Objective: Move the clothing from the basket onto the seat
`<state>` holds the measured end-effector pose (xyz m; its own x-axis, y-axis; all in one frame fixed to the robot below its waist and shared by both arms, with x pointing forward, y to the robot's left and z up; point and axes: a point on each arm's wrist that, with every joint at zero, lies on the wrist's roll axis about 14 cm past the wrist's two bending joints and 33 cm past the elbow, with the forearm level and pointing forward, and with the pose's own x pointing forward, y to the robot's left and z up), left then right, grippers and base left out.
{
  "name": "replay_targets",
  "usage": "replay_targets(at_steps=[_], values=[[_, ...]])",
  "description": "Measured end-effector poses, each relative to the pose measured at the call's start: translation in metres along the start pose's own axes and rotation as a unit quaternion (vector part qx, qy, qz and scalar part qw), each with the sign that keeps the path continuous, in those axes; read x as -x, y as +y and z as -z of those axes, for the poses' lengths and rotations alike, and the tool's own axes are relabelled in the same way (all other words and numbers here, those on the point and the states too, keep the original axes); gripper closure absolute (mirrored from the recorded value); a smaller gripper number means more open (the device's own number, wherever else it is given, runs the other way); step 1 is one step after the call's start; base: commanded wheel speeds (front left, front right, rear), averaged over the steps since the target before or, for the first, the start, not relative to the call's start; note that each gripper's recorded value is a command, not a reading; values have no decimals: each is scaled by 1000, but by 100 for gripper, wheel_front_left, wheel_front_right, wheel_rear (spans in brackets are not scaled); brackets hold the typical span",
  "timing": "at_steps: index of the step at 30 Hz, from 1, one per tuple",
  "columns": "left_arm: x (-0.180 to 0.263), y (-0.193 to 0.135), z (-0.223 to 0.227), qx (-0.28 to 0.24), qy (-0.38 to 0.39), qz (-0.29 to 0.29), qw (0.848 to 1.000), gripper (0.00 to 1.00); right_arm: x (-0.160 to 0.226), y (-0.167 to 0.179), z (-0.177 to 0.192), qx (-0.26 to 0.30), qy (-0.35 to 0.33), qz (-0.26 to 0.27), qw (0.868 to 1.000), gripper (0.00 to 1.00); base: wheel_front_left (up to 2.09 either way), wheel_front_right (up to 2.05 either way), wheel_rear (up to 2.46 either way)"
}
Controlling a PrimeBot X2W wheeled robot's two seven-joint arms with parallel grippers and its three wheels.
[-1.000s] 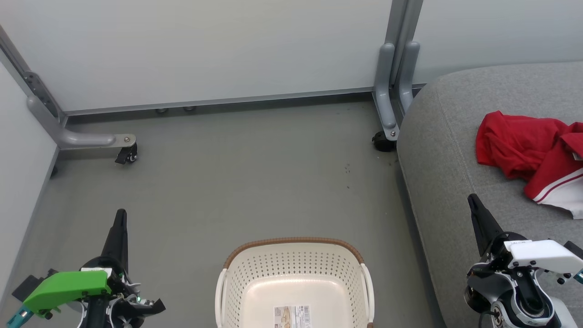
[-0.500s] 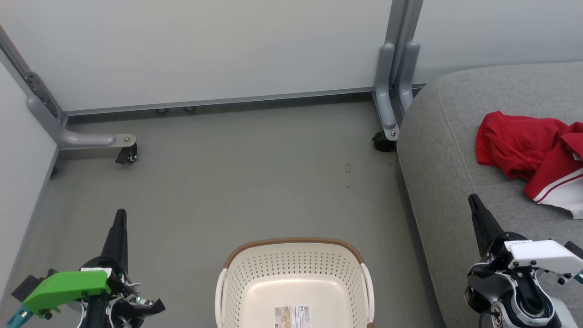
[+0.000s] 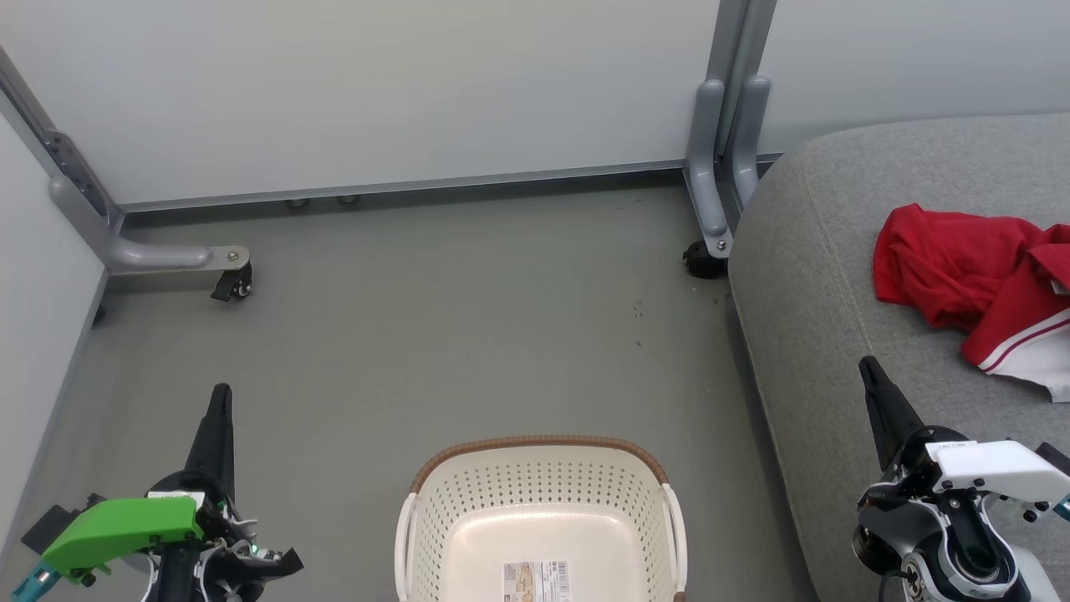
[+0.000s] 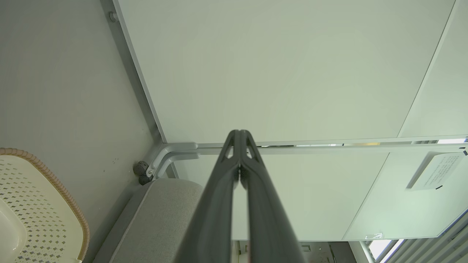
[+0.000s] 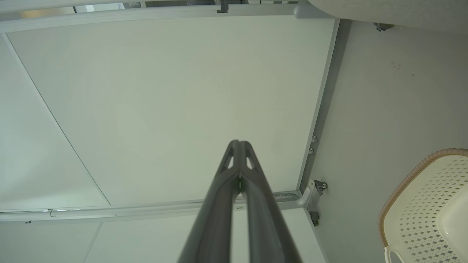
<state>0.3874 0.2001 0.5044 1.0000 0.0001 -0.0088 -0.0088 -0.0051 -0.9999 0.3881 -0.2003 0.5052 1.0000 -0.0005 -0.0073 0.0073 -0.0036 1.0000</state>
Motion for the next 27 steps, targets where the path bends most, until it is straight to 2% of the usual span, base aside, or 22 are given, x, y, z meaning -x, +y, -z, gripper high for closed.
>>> replay_targets(at_steps=[27], values=[[0,0,0,0,-1,0,1000,100,0,0,0,0,-1,0,1000,100,0,0,0]])
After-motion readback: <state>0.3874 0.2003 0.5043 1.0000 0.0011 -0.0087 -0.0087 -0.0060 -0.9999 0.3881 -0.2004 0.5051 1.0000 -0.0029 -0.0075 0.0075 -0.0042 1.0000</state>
